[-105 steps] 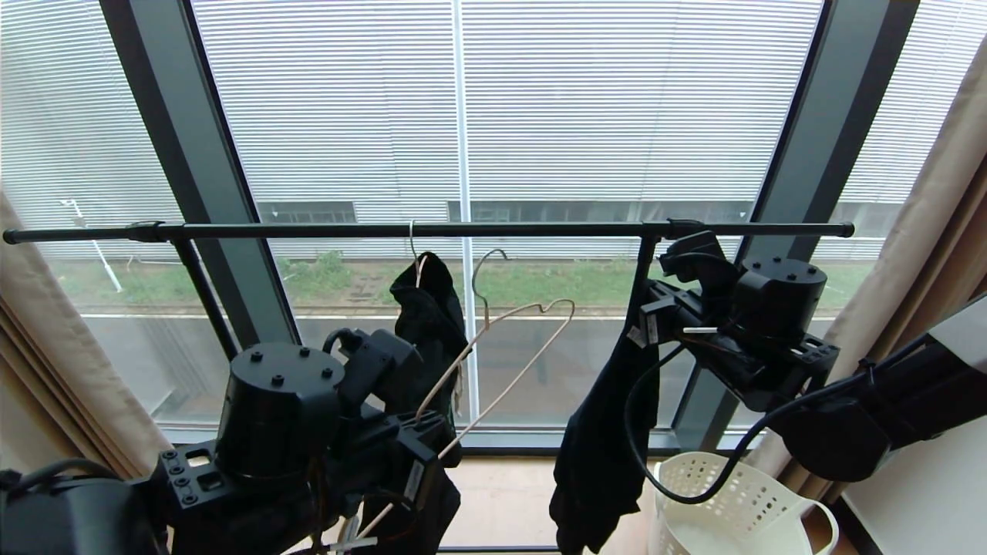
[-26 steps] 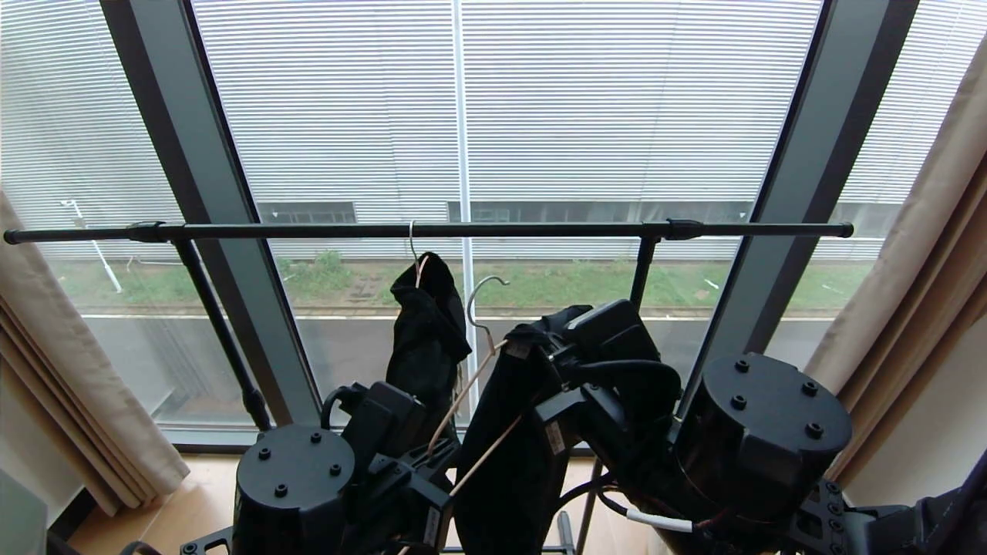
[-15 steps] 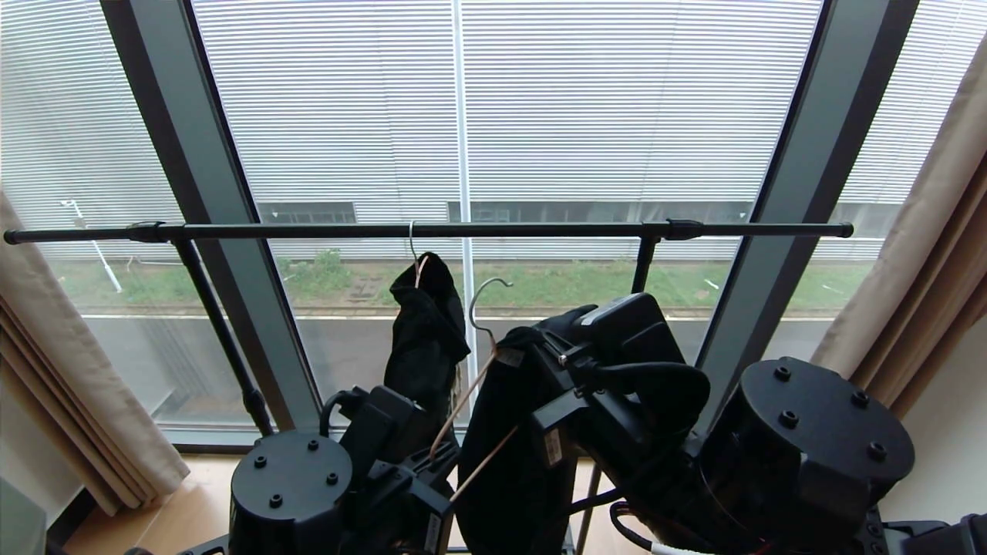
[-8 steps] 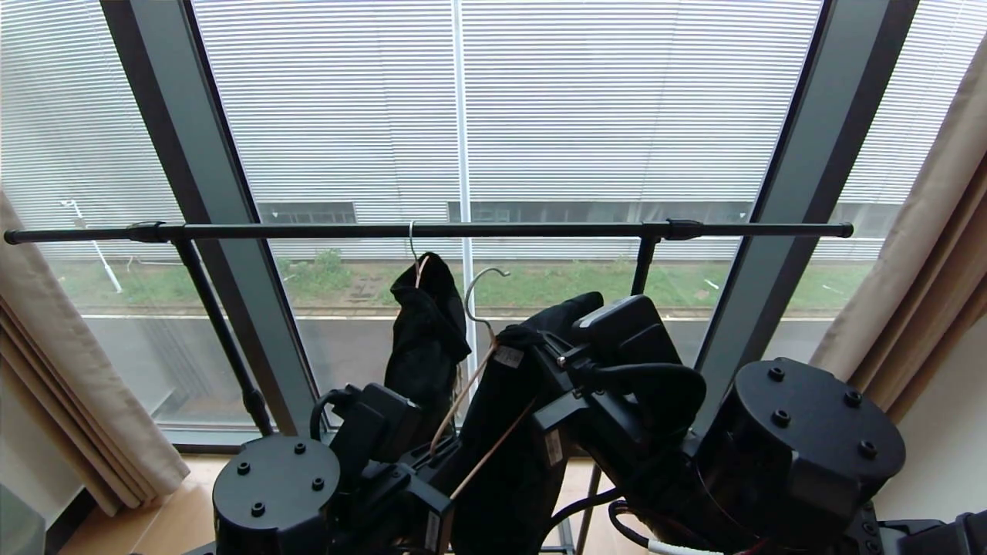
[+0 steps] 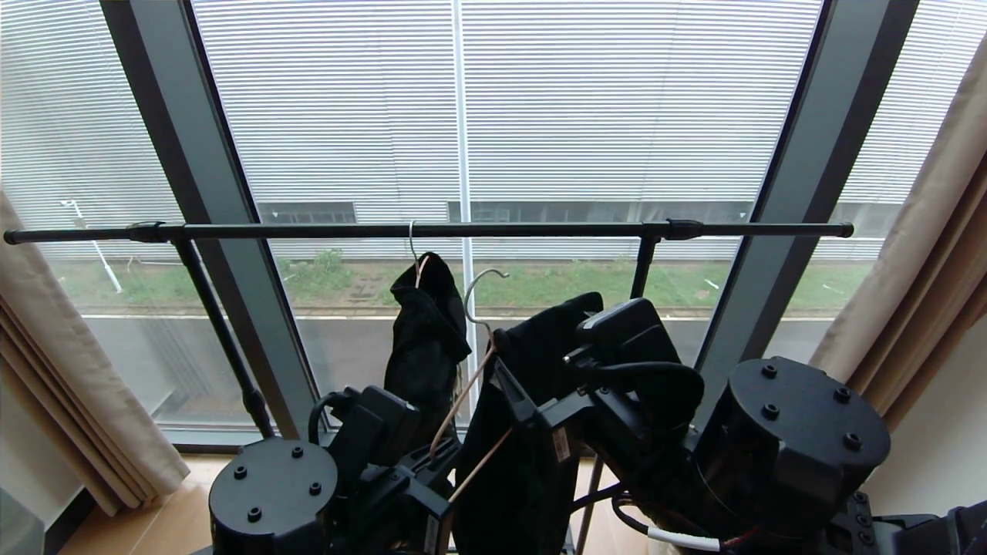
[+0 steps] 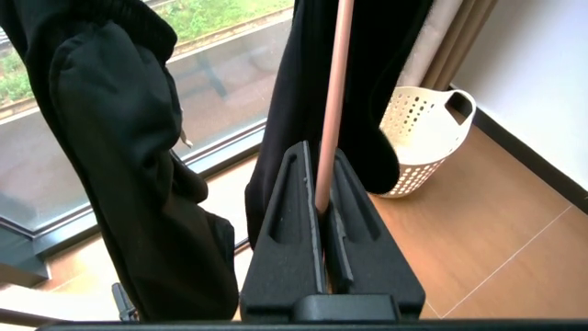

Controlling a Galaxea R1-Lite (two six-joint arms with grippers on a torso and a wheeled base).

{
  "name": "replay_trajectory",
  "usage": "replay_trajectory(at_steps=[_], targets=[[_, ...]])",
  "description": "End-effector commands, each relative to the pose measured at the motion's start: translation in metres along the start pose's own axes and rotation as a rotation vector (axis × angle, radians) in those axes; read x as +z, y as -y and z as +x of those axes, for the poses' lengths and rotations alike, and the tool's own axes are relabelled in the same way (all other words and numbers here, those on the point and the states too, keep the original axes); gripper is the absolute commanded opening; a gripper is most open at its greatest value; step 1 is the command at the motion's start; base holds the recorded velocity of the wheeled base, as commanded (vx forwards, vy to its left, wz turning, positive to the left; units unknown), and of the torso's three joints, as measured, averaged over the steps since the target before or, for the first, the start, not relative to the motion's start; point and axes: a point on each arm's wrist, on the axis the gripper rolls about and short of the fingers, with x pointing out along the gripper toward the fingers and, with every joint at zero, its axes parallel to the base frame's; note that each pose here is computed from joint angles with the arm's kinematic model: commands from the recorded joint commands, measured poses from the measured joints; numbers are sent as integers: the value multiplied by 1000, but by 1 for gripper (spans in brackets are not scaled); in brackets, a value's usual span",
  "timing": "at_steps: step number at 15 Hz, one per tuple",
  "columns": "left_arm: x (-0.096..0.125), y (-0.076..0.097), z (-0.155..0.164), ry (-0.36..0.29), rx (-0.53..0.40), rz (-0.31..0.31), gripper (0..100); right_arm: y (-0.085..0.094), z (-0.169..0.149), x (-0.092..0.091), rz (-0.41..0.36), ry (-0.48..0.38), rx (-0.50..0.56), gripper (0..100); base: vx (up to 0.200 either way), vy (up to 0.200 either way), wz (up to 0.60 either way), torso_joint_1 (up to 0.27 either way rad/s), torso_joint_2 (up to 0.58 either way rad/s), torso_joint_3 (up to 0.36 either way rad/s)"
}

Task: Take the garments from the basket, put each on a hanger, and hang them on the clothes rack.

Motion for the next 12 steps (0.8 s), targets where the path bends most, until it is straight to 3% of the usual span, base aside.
replay_trajectory(at_steps=[1,7,12], targets=[[0,0,0,-2,-1,1,0,2,-1,-1,-3,-5,-3,100,0,0,0,0,0,0],[0,0,-1,15,-2,-4,0,15,-2,2,-14,5,-28,100,0,0,0,0,0,0],[-4,-2,-3,-2,-5,2,0,38,-17,-8,-69,-18,96,100,0,0,0,0,0,0]])
